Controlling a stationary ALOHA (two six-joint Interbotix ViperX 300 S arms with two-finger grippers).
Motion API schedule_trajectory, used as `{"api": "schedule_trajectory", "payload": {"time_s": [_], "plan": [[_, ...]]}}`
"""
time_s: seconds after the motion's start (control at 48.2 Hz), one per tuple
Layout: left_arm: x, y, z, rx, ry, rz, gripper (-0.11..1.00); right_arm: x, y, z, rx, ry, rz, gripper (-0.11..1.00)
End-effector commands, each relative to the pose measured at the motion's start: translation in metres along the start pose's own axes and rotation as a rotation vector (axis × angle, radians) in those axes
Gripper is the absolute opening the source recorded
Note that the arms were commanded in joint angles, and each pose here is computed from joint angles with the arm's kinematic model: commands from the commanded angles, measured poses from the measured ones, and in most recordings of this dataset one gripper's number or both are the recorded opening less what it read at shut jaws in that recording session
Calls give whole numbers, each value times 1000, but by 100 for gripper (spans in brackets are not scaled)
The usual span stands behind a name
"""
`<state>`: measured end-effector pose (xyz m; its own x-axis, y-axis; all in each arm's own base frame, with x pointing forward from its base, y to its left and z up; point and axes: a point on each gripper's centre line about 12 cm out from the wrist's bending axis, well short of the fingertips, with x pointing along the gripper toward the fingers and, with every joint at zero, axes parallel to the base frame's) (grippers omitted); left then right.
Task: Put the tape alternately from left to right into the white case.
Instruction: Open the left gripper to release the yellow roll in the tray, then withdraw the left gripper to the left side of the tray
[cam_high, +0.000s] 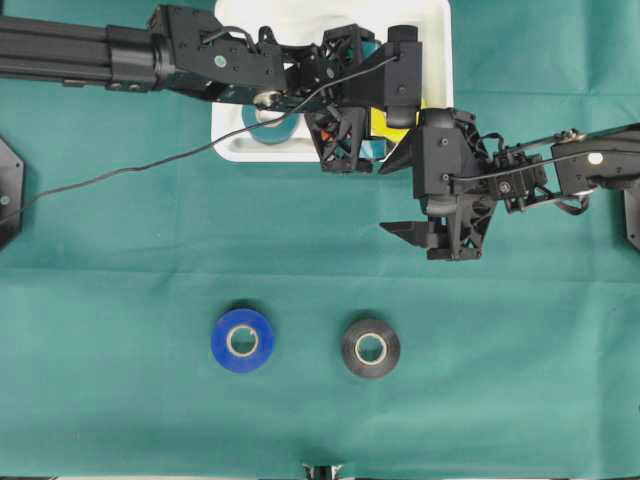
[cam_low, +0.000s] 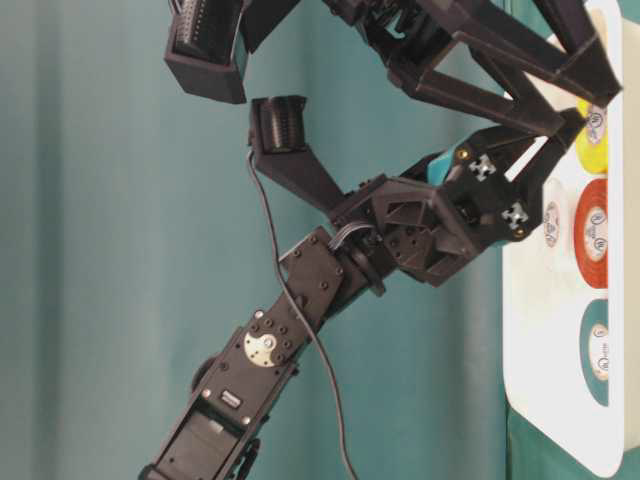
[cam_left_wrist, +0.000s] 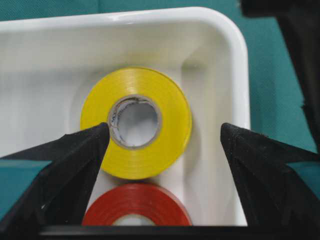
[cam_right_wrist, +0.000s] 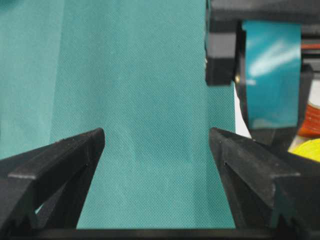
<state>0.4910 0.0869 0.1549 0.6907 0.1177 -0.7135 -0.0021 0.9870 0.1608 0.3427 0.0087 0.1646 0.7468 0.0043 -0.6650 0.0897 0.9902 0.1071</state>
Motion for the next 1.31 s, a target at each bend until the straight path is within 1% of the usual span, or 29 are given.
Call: {"api": "schedule_trajectory", "payload": {"time_s": [0.0,0.249,0.726,1.037,1.203,1.286], "plan": [[-24,1,21,6,-67,11,96,-5,3,9,-1,-38,13,84],[-45,-2,10,5,-58,8,96,-5,3,9,-2,-36,12,84],[-88,-14,-33,-3,-13,-7,96,-5,3,9,-3,-36,12,84],[-114,-35,-58,24,-2,-37,96,-5,3,9,-2,-36,12,84],[-125,-48,-71,40,-23,-55,95,-5,2,9,-1,-36,11,84],[-130,-52,-79,34,-39,-58,95,-5,3,9,-2,-36,12,84]]}}
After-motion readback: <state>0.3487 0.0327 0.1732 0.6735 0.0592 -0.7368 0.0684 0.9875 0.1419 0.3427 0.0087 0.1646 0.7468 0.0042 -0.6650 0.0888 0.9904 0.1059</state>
